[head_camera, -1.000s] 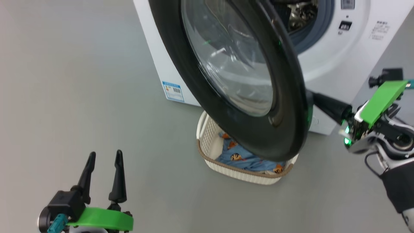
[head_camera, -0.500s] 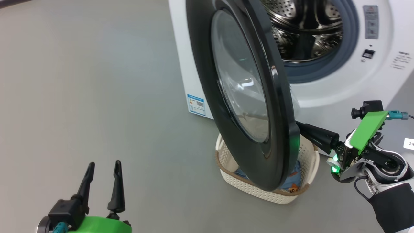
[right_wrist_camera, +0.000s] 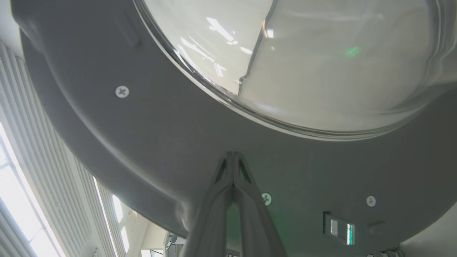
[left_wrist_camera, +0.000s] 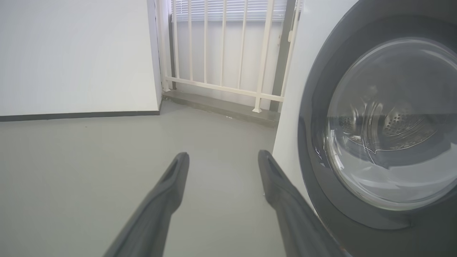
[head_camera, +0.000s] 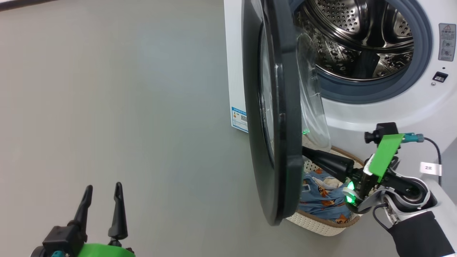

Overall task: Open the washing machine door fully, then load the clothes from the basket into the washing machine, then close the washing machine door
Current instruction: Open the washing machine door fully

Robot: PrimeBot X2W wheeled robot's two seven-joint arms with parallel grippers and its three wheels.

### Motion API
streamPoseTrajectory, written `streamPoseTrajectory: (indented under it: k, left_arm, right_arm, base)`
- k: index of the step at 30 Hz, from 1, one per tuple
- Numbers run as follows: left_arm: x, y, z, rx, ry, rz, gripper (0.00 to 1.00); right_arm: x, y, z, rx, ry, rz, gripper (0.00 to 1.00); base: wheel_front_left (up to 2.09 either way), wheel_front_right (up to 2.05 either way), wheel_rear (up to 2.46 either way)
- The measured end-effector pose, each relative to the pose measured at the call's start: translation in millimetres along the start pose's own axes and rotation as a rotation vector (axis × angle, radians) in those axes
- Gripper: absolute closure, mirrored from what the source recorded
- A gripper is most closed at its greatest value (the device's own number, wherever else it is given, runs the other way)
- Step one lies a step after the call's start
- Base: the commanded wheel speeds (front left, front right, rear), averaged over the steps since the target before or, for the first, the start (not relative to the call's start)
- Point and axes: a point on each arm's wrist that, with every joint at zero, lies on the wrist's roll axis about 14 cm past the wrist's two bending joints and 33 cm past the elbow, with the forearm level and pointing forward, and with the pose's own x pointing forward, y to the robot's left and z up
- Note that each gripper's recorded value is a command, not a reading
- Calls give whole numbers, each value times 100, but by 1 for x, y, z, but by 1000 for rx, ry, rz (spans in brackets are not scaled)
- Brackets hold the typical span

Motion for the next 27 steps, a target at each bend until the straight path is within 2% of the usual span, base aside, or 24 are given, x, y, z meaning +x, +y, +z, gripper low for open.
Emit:
streamPoseTrajectory:
  k: [15,25,26,27]
  left_arm:
    - [1,0,4,10,-11,-1,0]
    - [2,-15,1,1,-9,-53,0]
    - [3,-18,1,1,-8,-61,0]
    - [4,-20,1,1,-8,-68,0]
  right_arm:
    - [2,-3,-4,-11,19,-18,100]
    - [-10,11,4,-52,-44,1,100]
    - [-13,10,4,-52,-52,-1,90]
    - [-16,9,5,-57,-62,-8,75]
  base:
    - [0,0,0]
    - [0,0,0]
    - [0,0,0]
    - [0,0,0]
